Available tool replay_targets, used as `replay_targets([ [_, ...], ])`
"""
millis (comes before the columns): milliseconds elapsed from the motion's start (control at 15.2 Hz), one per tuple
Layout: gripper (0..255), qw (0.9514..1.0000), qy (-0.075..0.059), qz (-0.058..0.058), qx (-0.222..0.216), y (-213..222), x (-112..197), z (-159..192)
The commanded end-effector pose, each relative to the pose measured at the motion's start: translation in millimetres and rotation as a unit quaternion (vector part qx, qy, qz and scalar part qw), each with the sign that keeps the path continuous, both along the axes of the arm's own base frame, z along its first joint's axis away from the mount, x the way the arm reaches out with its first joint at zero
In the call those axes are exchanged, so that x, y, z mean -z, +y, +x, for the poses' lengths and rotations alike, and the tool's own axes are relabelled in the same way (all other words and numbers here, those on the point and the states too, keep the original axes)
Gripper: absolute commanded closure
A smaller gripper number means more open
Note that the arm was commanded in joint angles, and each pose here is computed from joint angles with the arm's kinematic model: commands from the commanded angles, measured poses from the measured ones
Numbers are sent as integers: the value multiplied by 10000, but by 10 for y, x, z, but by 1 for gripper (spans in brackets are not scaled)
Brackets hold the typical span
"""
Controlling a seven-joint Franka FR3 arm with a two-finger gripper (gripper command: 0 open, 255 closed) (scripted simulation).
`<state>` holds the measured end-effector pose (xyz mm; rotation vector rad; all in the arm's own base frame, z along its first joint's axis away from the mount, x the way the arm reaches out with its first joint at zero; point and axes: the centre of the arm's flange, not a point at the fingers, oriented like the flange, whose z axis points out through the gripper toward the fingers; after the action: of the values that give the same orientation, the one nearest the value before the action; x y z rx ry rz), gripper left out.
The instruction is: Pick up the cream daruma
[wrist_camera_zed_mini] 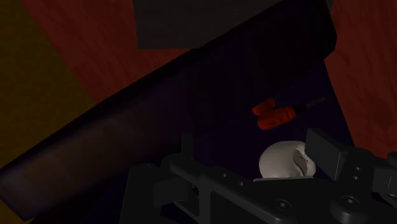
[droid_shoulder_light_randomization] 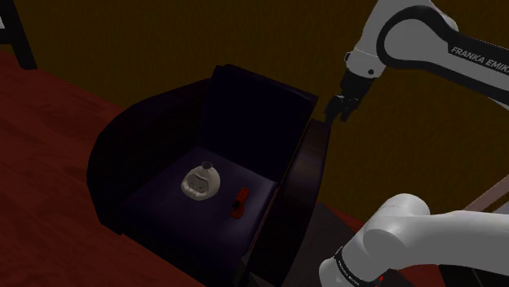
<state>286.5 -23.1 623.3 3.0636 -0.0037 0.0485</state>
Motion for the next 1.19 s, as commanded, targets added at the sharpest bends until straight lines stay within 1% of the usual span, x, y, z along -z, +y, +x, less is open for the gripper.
replay_targets([
  [0, 0, 10000, 0, 0, 0, 0, 0, 0],
  [1122, 0, 9999, 10, 100, -92, 814, 1466, 1472],
])
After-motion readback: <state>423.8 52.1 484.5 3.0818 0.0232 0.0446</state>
